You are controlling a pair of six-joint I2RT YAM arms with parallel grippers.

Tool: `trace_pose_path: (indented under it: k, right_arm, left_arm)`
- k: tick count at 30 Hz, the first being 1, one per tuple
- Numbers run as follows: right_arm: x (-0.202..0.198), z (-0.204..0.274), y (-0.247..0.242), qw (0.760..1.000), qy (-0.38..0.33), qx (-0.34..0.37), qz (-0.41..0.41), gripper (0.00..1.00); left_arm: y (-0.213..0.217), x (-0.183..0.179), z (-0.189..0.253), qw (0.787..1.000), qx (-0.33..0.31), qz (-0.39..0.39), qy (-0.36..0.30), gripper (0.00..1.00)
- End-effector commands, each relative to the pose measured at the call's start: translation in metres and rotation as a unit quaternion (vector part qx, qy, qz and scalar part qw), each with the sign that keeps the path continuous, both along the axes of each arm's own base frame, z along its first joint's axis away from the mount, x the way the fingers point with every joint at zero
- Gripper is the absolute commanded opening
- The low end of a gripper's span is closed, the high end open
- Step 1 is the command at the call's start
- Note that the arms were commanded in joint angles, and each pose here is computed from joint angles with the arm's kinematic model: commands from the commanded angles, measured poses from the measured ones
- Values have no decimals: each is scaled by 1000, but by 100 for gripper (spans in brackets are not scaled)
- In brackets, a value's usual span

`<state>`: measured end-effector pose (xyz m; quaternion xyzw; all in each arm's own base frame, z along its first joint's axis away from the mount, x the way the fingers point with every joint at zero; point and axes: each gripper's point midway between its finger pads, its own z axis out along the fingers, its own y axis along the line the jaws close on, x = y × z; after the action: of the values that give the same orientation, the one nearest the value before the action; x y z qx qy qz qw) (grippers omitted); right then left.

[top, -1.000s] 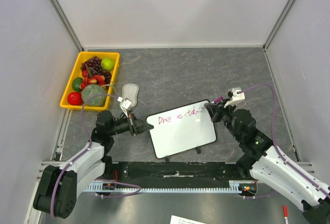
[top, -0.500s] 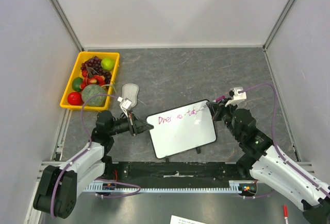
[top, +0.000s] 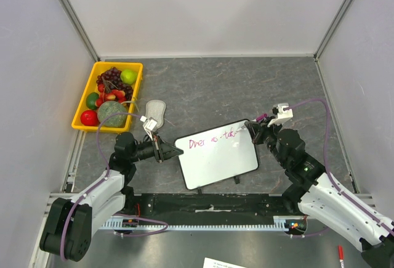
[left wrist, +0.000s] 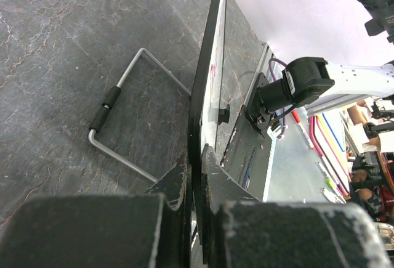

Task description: Write a sentence on the whiteboard

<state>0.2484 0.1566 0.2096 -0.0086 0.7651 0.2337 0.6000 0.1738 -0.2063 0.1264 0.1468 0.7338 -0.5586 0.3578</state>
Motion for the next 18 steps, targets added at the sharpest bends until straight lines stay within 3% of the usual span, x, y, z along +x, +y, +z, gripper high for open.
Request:
trace_pose_path:
  k: [1, 18]
  right_arm:
    - [0, 20, 5, 999, -24, 16, 13, 0]
    - [-9, -19, 1, 1000, 13, -12, 20, 0]
  left_arm:
    - [1, 5, 3, 999, 11, 0, -50, 2]
    - [1, 4, 2, 999, 11, 0, -51, 2]
